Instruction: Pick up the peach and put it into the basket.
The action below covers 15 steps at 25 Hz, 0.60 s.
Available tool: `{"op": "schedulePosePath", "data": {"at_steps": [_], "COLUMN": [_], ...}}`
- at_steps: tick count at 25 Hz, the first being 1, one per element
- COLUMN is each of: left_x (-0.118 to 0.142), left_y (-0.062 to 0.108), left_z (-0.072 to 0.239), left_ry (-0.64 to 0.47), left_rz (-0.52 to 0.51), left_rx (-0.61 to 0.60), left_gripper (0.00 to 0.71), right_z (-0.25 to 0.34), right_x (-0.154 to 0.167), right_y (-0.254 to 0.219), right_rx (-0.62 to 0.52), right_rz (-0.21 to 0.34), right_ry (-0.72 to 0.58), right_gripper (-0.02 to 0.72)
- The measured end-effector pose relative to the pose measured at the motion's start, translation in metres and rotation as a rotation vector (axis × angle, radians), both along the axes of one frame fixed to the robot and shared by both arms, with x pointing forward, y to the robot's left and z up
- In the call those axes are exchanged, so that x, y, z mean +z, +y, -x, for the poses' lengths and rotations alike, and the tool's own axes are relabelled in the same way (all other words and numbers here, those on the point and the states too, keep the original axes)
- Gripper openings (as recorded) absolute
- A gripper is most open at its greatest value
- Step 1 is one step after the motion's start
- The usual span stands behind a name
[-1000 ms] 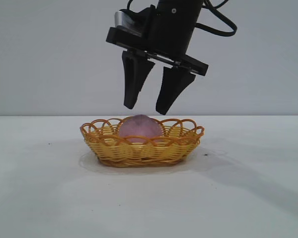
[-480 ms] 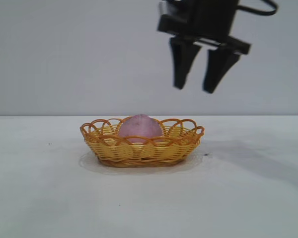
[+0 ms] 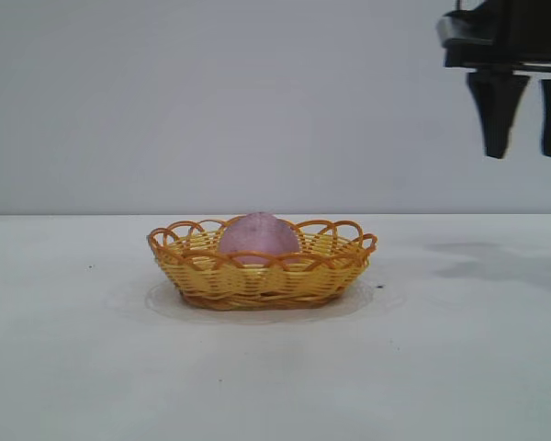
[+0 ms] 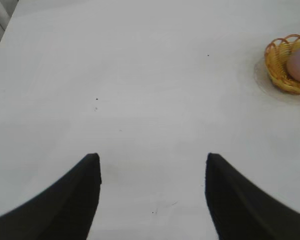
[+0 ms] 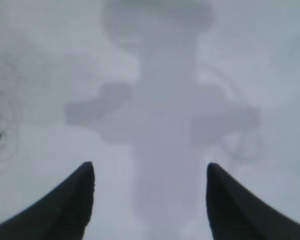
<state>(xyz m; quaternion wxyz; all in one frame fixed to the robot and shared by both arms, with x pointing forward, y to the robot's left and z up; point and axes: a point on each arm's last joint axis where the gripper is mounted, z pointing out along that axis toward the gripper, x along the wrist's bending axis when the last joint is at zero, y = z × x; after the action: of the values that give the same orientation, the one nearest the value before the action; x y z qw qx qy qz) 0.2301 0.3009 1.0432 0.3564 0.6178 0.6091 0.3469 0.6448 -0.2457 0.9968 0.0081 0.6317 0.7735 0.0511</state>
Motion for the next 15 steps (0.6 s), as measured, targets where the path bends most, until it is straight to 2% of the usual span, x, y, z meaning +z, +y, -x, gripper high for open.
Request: {"op": "schedulePosePath", "data": {"at_steps": [4,9,15], "left_x": [0.0,0.0,0.0], "left_y": [0.0,0.0,0.0], "left_z": [0.0,0.0,0.0], "left_ry": [0.0,0.0,0.0], "left_rz": [0.0,0.0,0.0], "left_rx": [0.0,0.0,0.0], "left_gripper": [0.397,0.397,0.397], "right_z": [-0.001,0.0,0.013], "right_x": [0.0,0.003,0.043], "right_y": [-0.028,-0.032,-0.031], "right_rx": [-0.076,-0.089,-0.105], "right_rz": [-0.01,-0.016,-0.034], "right_ry": [0.019,0.013,-0.077], "right_gripper": [0.419,0.419,0.419]}}
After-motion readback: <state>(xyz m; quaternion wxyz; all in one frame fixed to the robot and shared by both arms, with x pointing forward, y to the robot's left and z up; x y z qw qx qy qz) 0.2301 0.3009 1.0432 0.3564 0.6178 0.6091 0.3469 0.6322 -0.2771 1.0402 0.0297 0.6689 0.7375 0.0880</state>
